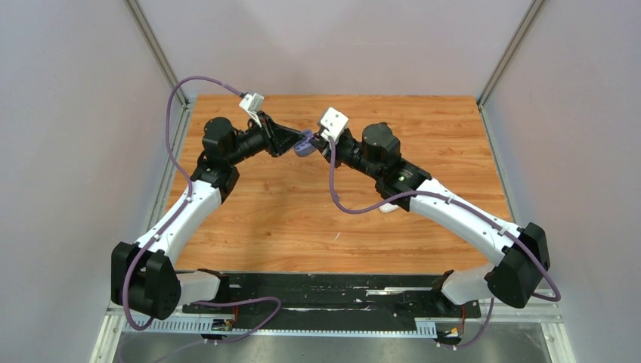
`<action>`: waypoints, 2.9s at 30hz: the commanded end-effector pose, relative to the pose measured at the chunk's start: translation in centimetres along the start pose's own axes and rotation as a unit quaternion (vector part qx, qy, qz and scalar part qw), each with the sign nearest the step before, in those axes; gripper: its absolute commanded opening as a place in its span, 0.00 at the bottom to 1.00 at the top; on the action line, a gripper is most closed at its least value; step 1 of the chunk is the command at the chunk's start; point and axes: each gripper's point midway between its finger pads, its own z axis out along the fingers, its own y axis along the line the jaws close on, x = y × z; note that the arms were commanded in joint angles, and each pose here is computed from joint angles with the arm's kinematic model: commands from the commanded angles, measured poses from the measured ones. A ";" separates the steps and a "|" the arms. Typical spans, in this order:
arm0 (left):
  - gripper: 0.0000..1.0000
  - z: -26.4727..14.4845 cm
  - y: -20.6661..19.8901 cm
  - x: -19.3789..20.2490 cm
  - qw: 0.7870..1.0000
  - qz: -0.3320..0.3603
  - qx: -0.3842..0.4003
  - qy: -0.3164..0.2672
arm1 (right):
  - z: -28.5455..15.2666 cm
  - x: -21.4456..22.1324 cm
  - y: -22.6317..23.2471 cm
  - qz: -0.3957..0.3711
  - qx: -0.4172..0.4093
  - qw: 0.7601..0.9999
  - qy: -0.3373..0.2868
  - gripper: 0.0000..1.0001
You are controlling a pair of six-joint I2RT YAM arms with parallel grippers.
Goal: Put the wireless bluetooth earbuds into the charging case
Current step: Place the earbud in the charging case.
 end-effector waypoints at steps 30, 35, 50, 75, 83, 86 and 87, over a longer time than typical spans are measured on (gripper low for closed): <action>0.00 -1.8 -3.7 0.4 0.951 0.281 0.123 0.033 | -5.4 -1.7 -0.4 0.282 -0.211 0.934 0.056 0.83; 0.00 -2.2 -4.6 1.3 0.926 0.346 0.141 0.047 | -4.4 0.7 1.4 0.386 -0.285 0.870 0.109 0.89; 0.00 -2.6 -5.5 2.3 0.904 0.401 0.139 0.061 | -4.0 2.3 2.1 0.449 -0.386 0.797 0.124 0.92; 0.00 -1.0 -6.1 0.7 0.927 0.353 0.128 0.029 | -1.7 4.4 2.2 0.463 -0.352 0.800 0.148 0.94; 0.00 -1.2 -6.3 0.4 0.927 0.352 0.124 0.023 | -1.2 6.7 1.2 0.509 -0.315 0.782 0.171 0.92; 0.00 -1.1 -6.0 0.1 0.930 0.349 0.113 0.019 | -1.4 6.8 1.4 0.510 -0.317 0.781 0.171 0.92; 0.00 -1.1 -6.0 0.0 0.932 0.345 0.112 0.018 | -1.5 6.8 1.4 0.510 -0.315 0.781 0.172 0.92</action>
